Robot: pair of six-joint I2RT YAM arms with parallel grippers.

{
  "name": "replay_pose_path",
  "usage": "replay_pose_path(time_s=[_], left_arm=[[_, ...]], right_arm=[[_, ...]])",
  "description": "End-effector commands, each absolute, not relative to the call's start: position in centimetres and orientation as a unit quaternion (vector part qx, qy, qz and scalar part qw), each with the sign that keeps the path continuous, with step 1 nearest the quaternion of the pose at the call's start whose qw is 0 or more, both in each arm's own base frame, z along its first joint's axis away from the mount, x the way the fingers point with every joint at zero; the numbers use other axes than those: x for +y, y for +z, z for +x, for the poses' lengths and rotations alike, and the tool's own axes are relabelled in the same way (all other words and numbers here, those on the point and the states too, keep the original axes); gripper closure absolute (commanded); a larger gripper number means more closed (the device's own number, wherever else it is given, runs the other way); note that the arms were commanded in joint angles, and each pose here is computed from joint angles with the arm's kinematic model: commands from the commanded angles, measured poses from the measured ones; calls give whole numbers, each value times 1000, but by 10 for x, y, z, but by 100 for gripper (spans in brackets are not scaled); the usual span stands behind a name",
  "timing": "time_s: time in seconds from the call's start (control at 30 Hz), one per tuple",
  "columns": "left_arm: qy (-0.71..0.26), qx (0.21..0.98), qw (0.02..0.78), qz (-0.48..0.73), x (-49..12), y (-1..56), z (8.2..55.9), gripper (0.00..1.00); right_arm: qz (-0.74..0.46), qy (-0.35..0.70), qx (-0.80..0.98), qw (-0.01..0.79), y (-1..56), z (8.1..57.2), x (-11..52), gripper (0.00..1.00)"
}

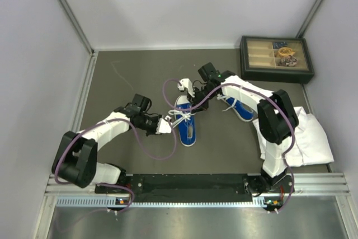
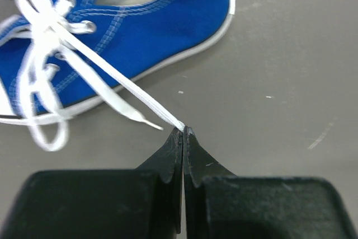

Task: Tie the shoes

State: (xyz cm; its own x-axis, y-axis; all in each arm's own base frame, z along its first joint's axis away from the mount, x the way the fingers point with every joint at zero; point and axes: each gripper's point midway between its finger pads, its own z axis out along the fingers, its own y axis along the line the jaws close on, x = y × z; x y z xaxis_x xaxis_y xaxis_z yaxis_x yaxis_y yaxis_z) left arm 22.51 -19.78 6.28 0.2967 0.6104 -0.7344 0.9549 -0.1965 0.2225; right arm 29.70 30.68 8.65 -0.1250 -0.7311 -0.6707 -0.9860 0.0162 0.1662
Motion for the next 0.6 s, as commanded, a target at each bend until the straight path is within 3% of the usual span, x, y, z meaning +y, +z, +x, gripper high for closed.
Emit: replay_pose_path(time_s=[0.0, 0.13, 0.27, 0.37, 0.57], left_arm=[[-244, 531, 352, 731, -192, 62, 211, 100], [-239, 529, 354, 734, -189, 61, 206, 99], [-221, 540, 388, 713, -192, 80, 225, 72], [-211, 553, 421, 687, -192, 97, 238, 63], [-178, 551, 515, 632, -197, 136, 281, 62]], right_arm=[[-570, 310, 704, 290, 130, 310, 318, 100], [-542, 320, 722, 289, 126, 303, 315, 100], [-517, 329, 732, 297, 127, 303, 316, 100], [-488, 334, 747, 303, 128, 303, 317, 100], [-447, 336, 767, 314, 126, 303, 314, 100]])
